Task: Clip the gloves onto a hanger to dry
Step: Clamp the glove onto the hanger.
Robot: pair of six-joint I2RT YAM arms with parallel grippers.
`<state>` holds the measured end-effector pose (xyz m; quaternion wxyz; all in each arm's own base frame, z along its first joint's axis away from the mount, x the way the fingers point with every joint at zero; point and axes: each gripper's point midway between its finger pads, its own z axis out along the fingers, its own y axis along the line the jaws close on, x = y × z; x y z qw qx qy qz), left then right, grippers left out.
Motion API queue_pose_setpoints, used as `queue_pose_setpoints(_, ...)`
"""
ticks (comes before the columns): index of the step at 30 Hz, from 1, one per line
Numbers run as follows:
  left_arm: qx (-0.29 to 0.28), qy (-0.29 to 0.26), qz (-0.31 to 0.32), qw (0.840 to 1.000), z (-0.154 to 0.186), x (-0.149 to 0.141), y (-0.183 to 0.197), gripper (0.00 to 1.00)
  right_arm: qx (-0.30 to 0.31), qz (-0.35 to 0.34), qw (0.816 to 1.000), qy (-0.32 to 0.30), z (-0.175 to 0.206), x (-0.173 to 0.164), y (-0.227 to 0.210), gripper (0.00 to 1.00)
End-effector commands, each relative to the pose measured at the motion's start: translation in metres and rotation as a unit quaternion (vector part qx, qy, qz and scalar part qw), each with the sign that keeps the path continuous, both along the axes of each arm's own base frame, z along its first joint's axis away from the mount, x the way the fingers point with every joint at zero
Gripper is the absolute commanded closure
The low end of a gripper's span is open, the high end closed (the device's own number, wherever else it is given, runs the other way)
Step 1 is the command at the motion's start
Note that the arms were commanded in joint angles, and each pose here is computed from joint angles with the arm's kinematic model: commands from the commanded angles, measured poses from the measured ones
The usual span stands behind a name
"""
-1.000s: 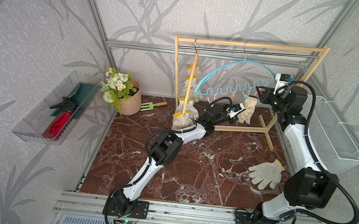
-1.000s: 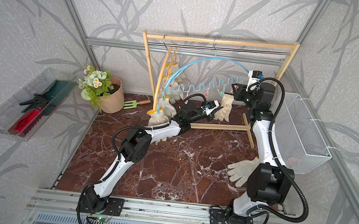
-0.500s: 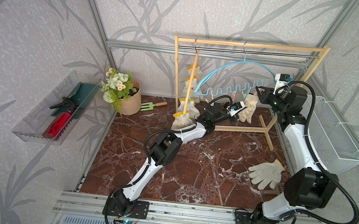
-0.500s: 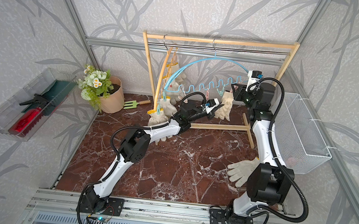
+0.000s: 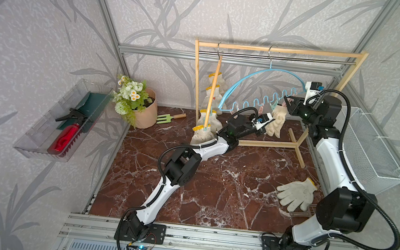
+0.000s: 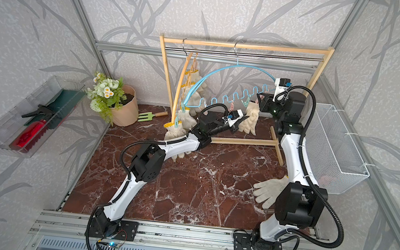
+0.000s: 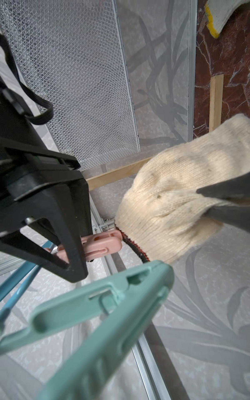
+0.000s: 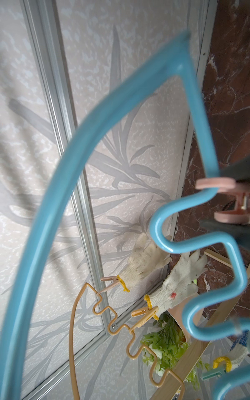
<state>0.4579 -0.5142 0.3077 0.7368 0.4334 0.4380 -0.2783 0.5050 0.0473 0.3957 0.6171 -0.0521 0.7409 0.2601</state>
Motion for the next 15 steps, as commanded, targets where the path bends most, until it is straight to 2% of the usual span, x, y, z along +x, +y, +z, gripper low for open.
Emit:
queue_pose_setpoints(1, -0.026, -0.048, -0.005, 0.999, 0.0437, -0.0174, 0.0088, 1.00, -0.006, -0.003, 1.000, -0.027, 0.0189, 0.0020, 0.0003, 0.82)
queue_pose_setpoints(15, -0.028, -0.051, 0.003, 0.998, 0.0463, -0.0166, 0.0117, 1.00, 0.000, 0.005, 1.000, -0.020, 0.0123, 0.0009, 0.0026, 0.82)
